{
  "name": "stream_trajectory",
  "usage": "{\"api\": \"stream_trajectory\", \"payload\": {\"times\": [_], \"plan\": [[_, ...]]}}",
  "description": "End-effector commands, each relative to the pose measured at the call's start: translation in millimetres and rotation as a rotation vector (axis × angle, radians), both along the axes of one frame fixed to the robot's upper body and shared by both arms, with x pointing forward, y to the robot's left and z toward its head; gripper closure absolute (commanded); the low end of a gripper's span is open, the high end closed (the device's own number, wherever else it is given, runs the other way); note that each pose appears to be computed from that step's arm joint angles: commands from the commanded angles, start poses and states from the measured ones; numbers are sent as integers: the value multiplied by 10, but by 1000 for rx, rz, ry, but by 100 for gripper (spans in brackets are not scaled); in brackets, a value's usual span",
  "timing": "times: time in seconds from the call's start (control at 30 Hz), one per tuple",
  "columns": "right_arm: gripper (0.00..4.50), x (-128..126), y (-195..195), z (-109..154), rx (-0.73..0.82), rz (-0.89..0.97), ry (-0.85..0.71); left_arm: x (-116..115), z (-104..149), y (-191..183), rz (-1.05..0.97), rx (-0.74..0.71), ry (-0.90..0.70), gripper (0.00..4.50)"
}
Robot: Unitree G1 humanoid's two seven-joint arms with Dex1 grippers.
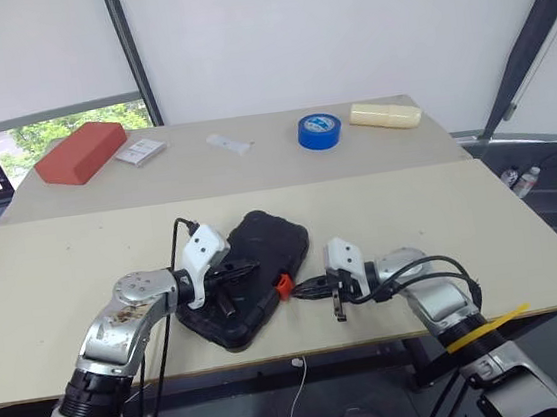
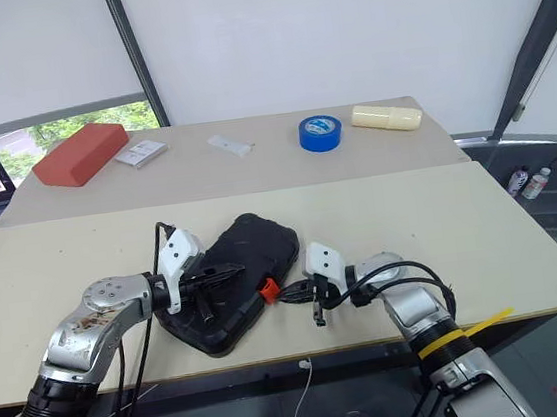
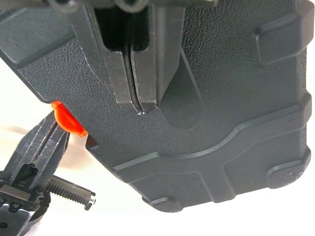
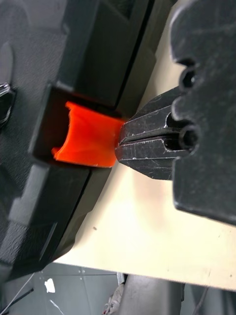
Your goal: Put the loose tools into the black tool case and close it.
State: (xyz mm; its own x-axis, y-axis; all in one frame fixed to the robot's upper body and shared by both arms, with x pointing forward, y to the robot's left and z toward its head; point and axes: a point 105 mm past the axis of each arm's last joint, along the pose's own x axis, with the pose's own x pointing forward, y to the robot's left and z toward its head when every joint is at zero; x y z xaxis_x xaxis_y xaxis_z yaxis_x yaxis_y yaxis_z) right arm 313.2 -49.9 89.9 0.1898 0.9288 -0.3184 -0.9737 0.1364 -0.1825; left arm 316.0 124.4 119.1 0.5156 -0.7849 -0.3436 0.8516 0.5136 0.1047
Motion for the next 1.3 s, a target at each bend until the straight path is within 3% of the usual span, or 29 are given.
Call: {"api": "stream_trajectory", "payload": {"times": [0.03,0.43,0.7,1.03,1.23,1.3], "plan": [[450,40,158,261,71,18,-85,-142,-550,143,49,92,226,443],[450,28,359,405,122,31,-49,-221,-659,161,52,103,281,443],[450,-23,431,223,92,32,31,-218,-682,186,68,99,284,443],[450,5,553,218,122,49,47,-190,-699,198,89,81,276,443],[450,-90,403,306,164,86,22,-198,-596,235,99,6,219,443],[450,-120,254,310,163,89,8,-193,-428,275,102,-70,139,443]]}}
